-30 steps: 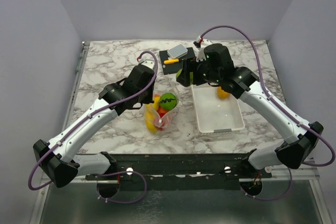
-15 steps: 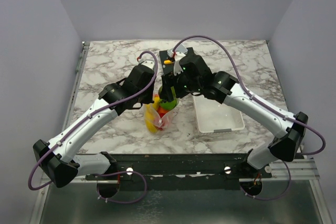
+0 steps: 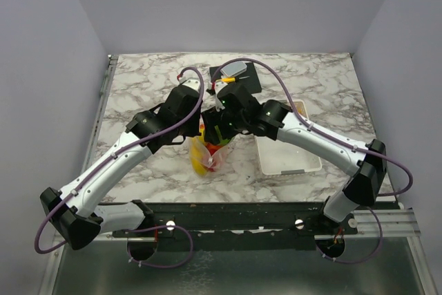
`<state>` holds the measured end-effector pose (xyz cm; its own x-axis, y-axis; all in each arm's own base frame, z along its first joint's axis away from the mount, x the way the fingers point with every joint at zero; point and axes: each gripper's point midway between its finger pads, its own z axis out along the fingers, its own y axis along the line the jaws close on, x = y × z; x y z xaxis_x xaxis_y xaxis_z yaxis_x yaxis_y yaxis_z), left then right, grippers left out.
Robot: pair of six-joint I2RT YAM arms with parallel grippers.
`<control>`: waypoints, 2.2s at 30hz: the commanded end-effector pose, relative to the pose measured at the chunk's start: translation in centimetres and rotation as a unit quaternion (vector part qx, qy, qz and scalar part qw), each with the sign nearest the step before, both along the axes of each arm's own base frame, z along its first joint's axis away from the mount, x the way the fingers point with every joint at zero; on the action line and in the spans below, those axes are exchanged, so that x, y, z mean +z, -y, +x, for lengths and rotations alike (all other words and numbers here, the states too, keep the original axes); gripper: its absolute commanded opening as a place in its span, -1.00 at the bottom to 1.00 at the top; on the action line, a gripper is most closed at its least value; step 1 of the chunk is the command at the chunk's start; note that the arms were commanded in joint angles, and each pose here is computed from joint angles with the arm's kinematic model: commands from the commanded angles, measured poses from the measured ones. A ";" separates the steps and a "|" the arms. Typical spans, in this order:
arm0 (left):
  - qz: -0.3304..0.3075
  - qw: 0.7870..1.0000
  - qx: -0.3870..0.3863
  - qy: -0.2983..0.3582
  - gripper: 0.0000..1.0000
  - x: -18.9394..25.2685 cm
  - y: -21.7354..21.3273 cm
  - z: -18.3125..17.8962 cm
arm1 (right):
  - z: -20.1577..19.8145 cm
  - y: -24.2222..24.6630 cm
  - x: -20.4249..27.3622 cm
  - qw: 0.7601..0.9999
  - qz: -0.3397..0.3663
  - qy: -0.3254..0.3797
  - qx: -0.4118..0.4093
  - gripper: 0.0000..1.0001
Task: Place the food in the zip-top bag and seal the zipper
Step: Place the fake fruit in the zipper food storage bag, then pick up the fake fruit from the bin.
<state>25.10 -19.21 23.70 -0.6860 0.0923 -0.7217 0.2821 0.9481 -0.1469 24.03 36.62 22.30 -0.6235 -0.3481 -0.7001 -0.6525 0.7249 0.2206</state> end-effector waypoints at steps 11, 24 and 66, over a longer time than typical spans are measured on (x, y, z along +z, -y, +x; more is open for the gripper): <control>-0.022 1.000 -0.001 0.000 -1.00 0.7 0.0 -0.7 | -1.2 0.0 -2.0 1.000 -0.016 -0.017 -0.005 0.89; -0.021 1.000 0.001 -0.001 -1.00 0.6 0.0 -0.6 | -0.1 2.7 3.4 0.997 0.008 0.038 -0.072 1.00; -0.007 1.000 -0.004 -0.004 -1.00 0.0 0.0 -0.4 | 8.7 25.6 -6.9 0.882 -0.235 0.014 -0.407 0.86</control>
